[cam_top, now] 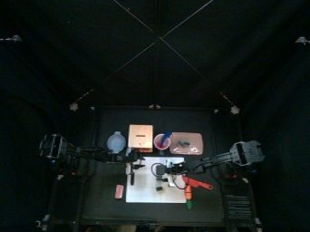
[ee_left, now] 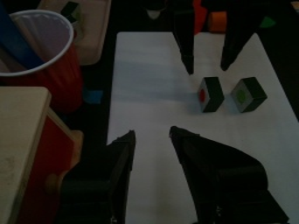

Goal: Place sushi on board then cut the sushi with the knife then place the pieces on the plate
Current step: Place the 4 sushi pieces on the plate

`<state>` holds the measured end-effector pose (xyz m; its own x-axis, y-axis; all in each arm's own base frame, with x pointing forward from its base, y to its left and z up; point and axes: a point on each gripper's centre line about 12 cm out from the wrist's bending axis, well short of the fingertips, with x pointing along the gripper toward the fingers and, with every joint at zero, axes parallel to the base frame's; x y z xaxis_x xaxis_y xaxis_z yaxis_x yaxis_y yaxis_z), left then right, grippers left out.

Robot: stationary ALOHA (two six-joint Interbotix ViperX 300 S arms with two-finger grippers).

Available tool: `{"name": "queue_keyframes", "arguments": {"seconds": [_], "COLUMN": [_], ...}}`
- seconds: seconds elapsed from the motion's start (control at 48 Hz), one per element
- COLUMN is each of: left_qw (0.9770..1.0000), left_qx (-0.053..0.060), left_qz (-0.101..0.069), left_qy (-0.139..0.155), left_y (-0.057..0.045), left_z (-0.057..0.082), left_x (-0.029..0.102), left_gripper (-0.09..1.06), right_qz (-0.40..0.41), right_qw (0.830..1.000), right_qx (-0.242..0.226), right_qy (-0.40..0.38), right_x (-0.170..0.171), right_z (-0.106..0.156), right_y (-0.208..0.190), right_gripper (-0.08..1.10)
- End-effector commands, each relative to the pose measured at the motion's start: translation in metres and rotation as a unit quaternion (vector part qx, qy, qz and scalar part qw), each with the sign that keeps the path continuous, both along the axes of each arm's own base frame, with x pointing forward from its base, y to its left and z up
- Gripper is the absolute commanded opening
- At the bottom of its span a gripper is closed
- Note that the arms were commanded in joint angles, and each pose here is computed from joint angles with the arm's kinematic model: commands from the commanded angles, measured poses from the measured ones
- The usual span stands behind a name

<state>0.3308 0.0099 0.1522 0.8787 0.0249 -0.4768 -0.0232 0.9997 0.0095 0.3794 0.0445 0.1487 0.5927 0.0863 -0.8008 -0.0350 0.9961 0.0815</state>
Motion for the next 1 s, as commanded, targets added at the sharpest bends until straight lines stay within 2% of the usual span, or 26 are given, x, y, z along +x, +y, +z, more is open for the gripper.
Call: {"name": "queue_keyframes", "arguments": {"seconds": [0.021, 0.354, 0.5, 0.604, 0.812, 1.0], "left_qw": [0.9999, 0.9999, 1.0, 1.0, 1.0, 1.0], "left_qx": [0.0, 0.0, 0.001, 0.0, 0.001, 0.001], "left_qz": [0.002, 0.002, 0.002, 0.002, 0.001, 0.002], "left_qy": [-0.013, -0.01, -0.008, -0.008, -0.007, -0.008], "left_y": [0.001, 0.002, 0.001, 0.001, 0.001, 0.001], "left_z": [0.007, 0.006, 0.004, 0.004, 0.004, 0.004], "left_x": [0.002, 0.0, -0.001, -0.001, -0.001, -0.001], "left_gripper": [0.77, 0.77, 0.77, 0.77, 0.77, 0.77], "right_qz": [0.0, 0.004, 0.001, -0.005, -0.055, -0.153], "right_qw": [1.0, 1.0, 1.0, 1.0, 0.998, 0.988], "right_qx": [0.002, 0.002, 0.003, 0.009, 0.014, 0.011], "right_qy": [-0.016, 0.003, 0.007, 0.003, -0.003, -0.004], "right_x": [0.01, 0.023, 0.024, 0.021, -0.013, -0.071], "right_z": [0.008, -0.011, -0.015, -0.009, 0.012, 0.028], "right_y": [0.002, 0.008, 0.007, 0.006, -0.034, -0.099], "right_gripper": [0.83, 0.8, 0.67, 0.58, 0.58, 0.58]}}
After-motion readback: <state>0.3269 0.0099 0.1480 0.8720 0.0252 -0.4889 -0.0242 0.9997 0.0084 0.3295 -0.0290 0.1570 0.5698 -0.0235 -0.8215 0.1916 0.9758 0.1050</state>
